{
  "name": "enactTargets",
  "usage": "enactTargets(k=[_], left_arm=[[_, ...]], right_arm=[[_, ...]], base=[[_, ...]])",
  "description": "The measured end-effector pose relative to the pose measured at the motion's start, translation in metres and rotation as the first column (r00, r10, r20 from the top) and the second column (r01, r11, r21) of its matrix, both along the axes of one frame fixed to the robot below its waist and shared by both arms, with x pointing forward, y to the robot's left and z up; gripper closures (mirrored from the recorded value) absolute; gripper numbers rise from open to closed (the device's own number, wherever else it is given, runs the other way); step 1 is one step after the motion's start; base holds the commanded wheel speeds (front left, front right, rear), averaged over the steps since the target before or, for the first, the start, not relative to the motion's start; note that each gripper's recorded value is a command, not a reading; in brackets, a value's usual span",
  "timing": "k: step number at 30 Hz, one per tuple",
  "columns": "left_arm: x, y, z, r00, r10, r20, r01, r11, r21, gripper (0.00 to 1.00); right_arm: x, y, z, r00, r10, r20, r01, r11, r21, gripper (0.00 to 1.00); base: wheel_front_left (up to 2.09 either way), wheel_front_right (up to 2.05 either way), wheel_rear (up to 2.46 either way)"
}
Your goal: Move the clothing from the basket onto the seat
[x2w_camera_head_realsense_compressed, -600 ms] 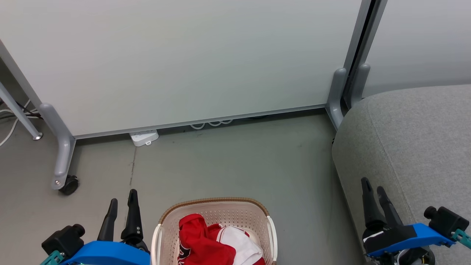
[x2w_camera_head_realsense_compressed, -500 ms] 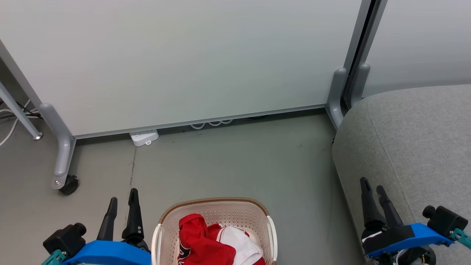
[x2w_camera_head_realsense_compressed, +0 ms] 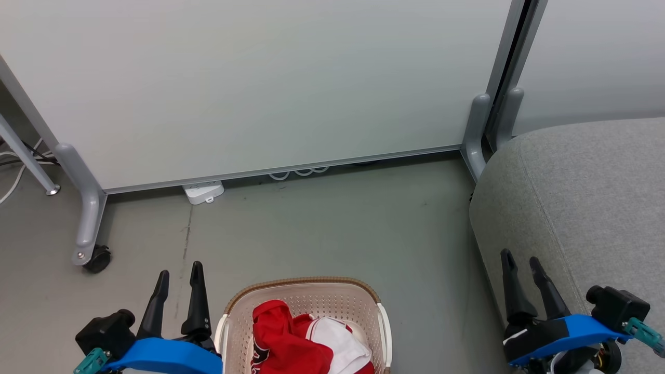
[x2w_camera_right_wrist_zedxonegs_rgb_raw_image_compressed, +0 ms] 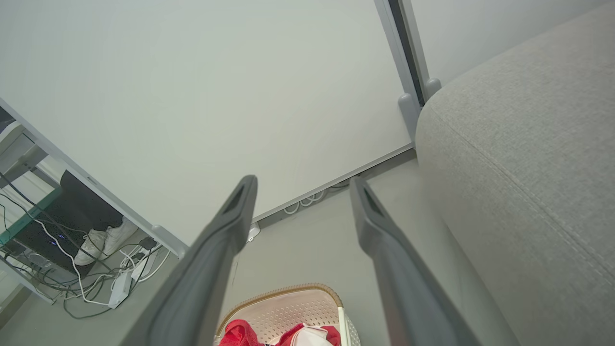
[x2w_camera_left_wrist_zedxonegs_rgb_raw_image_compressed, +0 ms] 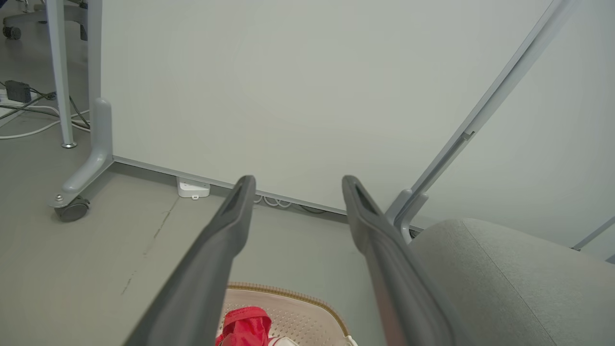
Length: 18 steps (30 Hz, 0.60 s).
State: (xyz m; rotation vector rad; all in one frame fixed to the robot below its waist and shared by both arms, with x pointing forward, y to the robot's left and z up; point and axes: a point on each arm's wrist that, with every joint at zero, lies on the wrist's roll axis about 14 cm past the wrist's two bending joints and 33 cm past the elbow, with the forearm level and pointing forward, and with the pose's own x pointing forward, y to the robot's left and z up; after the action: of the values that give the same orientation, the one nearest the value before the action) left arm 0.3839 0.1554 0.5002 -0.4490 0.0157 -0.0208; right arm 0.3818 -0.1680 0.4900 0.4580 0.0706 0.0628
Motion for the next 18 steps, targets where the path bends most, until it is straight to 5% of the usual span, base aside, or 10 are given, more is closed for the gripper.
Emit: enactTargets(k=[18], left_arm=[[0.0019,-0.0072,0.0017,0.999,-0.031,0.034,0.025,0.989,0.149,0.00]], right_arm=[[0.0000,0.0036,0.0010,0.999,0.028,0.018,-0.025,0.987,-0.160,0.00]], base=[[0.00,0.00,0.00]])
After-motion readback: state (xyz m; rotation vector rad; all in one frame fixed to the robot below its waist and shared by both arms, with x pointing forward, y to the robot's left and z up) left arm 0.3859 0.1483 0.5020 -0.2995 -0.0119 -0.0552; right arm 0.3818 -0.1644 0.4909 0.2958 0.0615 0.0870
